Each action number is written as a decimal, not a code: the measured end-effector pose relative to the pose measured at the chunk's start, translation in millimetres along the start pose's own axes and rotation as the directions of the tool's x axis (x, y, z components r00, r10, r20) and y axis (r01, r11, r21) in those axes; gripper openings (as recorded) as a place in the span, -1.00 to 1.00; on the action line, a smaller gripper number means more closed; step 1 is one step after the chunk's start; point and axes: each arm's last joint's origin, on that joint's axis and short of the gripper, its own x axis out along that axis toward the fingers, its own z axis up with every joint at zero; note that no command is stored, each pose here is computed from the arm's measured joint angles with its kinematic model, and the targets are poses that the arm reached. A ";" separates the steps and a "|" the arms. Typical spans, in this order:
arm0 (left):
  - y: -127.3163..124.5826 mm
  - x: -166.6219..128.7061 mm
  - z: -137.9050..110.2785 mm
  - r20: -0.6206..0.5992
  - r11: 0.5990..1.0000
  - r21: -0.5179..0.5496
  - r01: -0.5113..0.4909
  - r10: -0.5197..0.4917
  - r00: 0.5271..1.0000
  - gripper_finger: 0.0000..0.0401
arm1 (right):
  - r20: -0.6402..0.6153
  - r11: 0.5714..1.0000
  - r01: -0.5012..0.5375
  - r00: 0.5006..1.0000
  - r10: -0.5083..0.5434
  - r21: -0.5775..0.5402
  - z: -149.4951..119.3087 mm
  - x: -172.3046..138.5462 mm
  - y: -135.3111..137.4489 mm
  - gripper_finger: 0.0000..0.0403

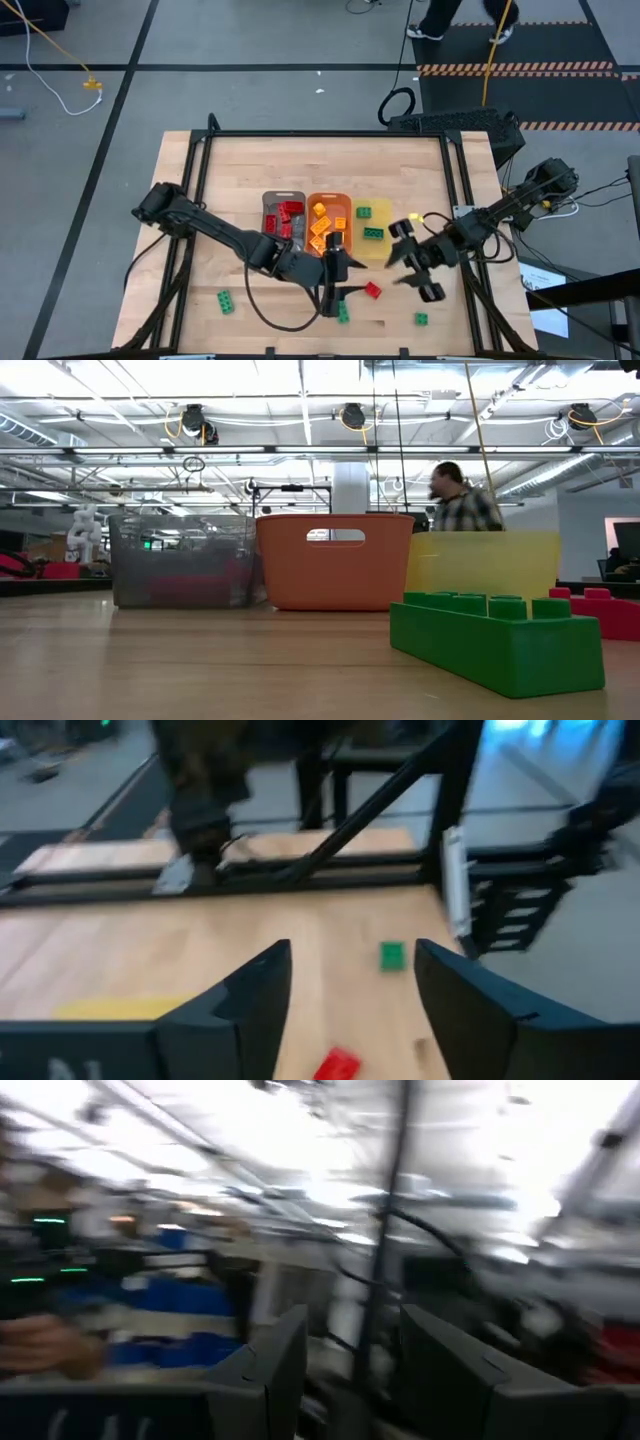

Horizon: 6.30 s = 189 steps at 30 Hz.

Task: Sort & place blocks by color
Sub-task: Put the green game piece into the yellow bin, then put the red game piece into the black bin

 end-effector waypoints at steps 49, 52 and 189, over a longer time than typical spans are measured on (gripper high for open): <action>65.9 -187.9 -147.9 0.277 0.983 -0.155 0.101 -0.055 0.959 -0.29 | -0.985 0.751 0.660 0.122 -0.121 -0.010 -31.3 69.6 -20.9 -0.24; 63.4 -189.1 -147.9 0.280 0.983 -0.151 0.104 -0.058 0.958 -0.29 | -0.998 0.735 0.677 -0.005 0.057 0.038 -48.8 78.2 -13.6 -0.24; 62.6 -198.2 -143.0 0.318 0.991 -0.087 0.102 -0.069 0.945 -0.29 | -0.985 0.374 0.912 0.162 0.056 0.172 -94.4 23.4 46.0 0.15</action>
